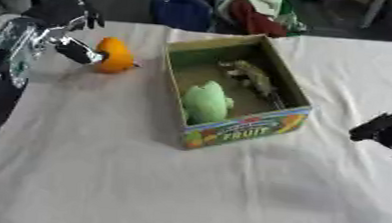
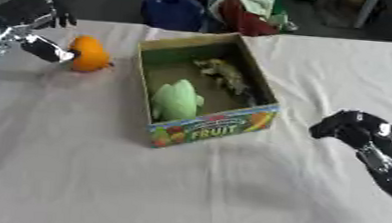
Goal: Pick up objects on the table and place them in the box.
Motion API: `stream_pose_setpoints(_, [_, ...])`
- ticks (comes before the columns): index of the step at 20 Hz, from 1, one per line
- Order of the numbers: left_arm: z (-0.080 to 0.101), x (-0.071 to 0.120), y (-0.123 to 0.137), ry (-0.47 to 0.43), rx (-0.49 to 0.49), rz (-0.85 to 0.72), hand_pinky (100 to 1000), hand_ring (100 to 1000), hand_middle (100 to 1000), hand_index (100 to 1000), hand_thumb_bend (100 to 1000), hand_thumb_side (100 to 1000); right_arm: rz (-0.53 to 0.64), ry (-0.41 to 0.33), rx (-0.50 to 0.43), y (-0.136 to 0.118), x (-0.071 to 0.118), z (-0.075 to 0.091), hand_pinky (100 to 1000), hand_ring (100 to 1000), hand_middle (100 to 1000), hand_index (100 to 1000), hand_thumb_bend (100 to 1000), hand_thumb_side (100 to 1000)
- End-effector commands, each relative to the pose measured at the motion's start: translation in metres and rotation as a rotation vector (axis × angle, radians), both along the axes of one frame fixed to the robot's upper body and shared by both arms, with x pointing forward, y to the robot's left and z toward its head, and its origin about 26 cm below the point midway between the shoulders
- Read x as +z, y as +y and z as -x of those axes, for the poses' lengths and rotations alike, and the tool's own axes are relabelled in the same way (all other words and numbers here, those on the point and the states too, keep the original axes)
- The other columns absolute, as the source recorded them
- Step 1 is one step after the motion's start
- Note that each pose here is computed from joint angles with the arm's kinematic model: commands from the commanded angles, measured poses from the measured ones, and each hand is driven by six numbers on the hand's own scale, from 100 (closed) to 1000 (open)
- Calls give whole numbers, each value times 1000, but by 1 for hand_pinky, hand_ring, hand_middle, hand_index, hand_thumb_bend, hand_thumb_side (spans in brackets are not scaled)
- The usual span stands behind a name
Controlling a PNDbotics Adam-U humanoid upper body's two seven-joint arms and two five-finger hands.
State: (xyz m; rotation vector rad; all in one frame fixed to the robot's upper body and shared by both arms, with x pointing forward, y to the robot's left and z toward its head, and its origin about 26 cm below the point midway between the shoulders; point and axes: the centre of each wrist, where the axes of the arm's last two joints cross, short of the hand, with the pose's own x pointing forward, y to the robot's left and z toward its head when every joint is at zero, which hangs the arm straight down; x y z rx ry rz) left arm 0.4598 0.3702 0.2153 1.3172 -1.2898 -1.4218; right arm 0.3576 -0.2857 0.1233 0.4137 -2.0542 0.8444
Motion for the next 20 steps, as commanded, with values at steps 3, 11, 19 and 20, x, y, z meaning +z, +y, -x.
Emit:
stream_pose_setpoints(3, [-1,5,2,-18,5,-17,655,586,581,758,521,382,19,-25,-7,-4,8,-1,726,722,608,729,100,646])
stream_pose_setpoints(11, [-5,-6,-2,-52,24,-24,635,559,555,738,464,292,20,-21,-10,-3,6,0,726,723,609,729,100,661])
stream_pose_setpoints(19, [-6,-21,1,-91,55,-38,565,452,433,604,247,175,20,-21,-15,-4,5,0,726,723,609,729,100,661])
stream_pose_setpoints(20, [-6,-22,1,-97,56,-34,560,444,422,589,220,169,20,-21,-14,-3,5,0,726,723,609,729,100,660])
